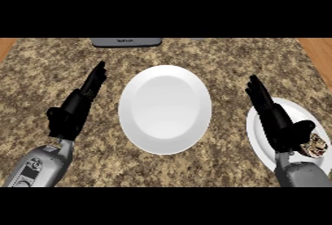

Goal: Pick the cupcake from the plate and place it in the plate

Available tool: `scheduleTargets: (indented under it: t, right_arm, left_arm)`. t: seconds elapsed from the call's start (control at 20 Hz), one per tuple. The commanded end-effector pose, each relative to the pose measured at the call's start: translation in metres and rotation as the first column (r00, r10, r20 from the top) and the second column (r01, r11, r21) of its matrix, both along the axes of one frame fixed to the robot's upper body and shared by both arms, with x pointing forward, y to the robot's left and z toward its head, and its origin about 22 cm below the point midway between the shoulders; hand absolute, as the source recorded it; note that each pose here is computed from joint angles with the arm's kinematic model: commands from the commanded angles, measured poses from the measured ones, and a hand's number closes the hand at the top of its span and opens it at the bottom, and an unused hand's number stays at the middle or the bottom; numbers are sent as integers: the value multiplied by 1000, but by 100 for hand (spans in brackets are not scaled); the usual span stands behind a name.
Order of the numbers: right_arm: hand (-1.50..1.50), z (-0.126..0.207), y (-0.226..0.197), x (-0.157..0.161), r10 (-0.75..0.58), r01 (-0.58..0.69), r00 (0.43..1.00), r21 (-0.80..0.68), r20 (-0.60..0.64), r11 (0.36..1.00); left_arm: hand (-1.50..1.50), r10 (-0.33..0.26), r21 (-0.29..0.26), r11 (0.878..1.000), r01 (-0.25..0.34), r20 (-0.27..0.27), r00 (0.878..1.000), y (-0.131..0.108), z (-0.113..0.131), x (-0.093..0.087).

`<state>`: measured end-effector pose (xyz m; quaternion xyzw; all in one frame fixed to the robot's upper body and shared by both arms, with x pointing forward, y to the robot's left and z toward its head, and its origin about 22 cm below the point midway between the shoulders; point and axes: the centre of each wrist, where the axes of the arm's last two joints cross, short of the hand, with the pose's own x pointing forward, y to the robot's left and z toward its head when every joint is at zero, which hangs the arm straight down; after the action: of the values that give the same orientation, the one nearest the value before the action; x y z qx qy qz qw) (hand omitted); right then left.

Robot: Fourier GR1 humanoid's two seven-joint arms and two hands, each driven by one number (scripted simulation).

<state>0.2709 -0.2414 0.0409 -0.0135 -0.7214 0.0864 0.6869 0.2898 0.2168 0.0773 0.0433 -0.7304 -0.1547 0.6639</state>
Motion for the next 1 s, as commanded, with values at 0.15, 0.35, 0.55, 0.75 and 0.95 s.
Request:
scheduleTargets:
  t: [0.15,0.35,0.55,0.75,0.95]
  right_arm:
    - [150,42,-26,48,-52,64,988,-79,149,995]
    - [150,21,-112,19,-261,220,964,-701,50,678]
    - [-150,-34,-52,17,-498,490,860,-454,112,744]
    - [-150,-63,-25,-1,-567,618,785,-254,248,744]
    - [-150,-28,-58,7,-554,642,755,-220,353,735]
  left_arm:
    - [0,66,-10,998,-66,123,990,32,14,10]
    - [0,64,-24,998,-62,115,991,40,24,6]
    - [0,86,-56,995,-81,106,991,64,27,8]
    - [0,86,-73,994,-79,98,992,66,24,8]
    - [0,102,-52,994,-96,108,989,72,23,5]
